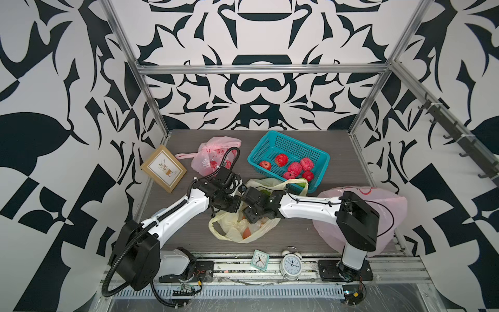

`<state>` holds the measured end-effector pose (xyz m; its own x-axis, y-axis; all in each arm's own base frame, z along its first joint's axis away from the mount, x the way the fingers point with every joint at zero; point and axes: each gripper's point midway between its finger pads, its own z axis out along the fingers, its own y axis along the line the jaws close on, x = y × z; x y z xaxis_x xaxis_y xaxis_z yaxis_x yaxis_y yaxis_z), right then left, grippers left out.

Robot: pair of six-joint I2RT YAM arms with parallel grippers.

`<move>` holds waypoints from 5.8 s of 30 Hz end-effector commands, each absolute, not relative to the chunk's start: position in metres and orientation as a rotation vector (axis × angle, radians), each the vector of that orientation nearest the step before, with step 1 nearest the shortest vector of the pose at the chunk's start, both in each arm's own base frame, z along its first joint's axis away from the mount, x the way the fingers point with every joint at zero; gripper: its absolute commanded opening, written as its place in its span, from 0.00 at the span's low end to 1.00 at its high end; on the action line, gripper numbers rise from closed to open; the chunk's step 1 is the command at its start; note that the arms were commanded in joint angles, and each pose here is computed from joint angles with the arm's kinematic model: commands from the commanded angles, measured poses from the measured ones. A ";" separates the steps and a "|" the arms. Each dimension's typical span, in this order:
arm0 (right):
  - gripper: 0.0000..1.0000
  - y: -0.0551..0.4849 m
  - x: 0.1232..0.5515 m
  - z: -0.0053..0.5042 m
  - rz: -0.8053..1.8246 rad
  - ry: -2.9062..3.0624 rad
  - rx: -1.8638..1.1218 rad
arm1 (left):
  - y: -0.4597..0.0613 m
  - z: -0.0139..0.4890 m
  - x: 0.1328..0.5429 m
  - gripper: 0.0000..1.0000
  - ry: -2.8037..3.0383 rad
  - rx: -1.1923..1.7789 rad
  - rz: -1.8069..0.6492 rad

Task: Untie the knot of a plastic bag & take out the apple
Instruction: Pick up the apple from the plastic bag, then place the apple in the basket, then pick up the apple from the plastic bag.

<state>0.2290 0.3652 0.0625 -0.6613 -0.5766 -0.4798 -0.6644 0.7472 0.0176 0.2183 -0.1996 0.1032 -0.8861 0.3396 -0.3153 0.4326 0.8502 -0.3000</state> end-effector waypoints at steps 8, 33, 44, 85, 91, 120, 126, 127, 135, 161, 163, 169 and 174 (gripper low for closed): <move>0.75 0.369 0.224 0.072 0.306 2.508 -0.990 | -0.200 0.110 0.221 0.02 2.747 0.597 -0.577; 0.58 0.378 0.235 0.113 0.368 2.387 -0.947 | -0.188 0.106 0.229 0.02 2.756 0.540 -0.523; 0.58 0.376 0.227 0.296 0.917 1.934 -0.867 | -0.177 0.123 0.236 0.02 2.699 0.486 -0.471; 0.79 0.139 0.533 0.137 0.164 2.452 0.014 | -0.180 0.137 0.253 0.29 2.621 0.507 -0.437; 0.77 0.133 0.539 0.125 0.144 2.495 0.006 | -0.180 0.134 0.252 0.29 2.632 0.510 -0.435; 0.75 0.185 0.468 0.301 0.499 1.976 -0.299 | -0.178 0.133 0.255 0.31 2.637 0.489 -0.419; 0.74 0.272 0.326 0.360 0.661 1.730 -0.837 | -0.178 0.134 0.258 0.31 2.632 0.474 -0.411; 0.74 0.287 0.295 0.364 0.740 1.684 -0.926 | -0.178 0.134 0.258 0.31 2.631 0.470 -0.408; 0.73 0.340 0.153 0.316 1.165 1.706 -1.234 | -0.182 0.147 0.266 0.31 2.602 0.444 -0.428; 0.71 0.367 0.284 0.135 0.304 2.246 -0.714 | -0.195 0.133 0.265 0.30 2.656 0.477 -0.501; 0.73 0.368 0.293 0.131 0.286 2.255 -0.704 | -0.196 0.133 0.264 0.30 2.656 0.486 -0.507; 0.75 0.377 0.304 0.115 0.286 2.289 -0.721 | -0.195 0.132 0.262 0.30 2.657 0.487 -0.509; 0.78 0.376 0.313 0.099 0.226 2.312 -0.721 | -0.196 0.132 0.263 0.30 2.651 0.493 -0.513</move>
<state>0.3020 0.3715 0.0825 -0.6293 -0.4504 -0.6333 -0.5680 0.8228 -0.0207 0.2602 -0.1921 0.1253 -0.8681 0.2606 -0.4225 0.3927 0.8812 -0.2633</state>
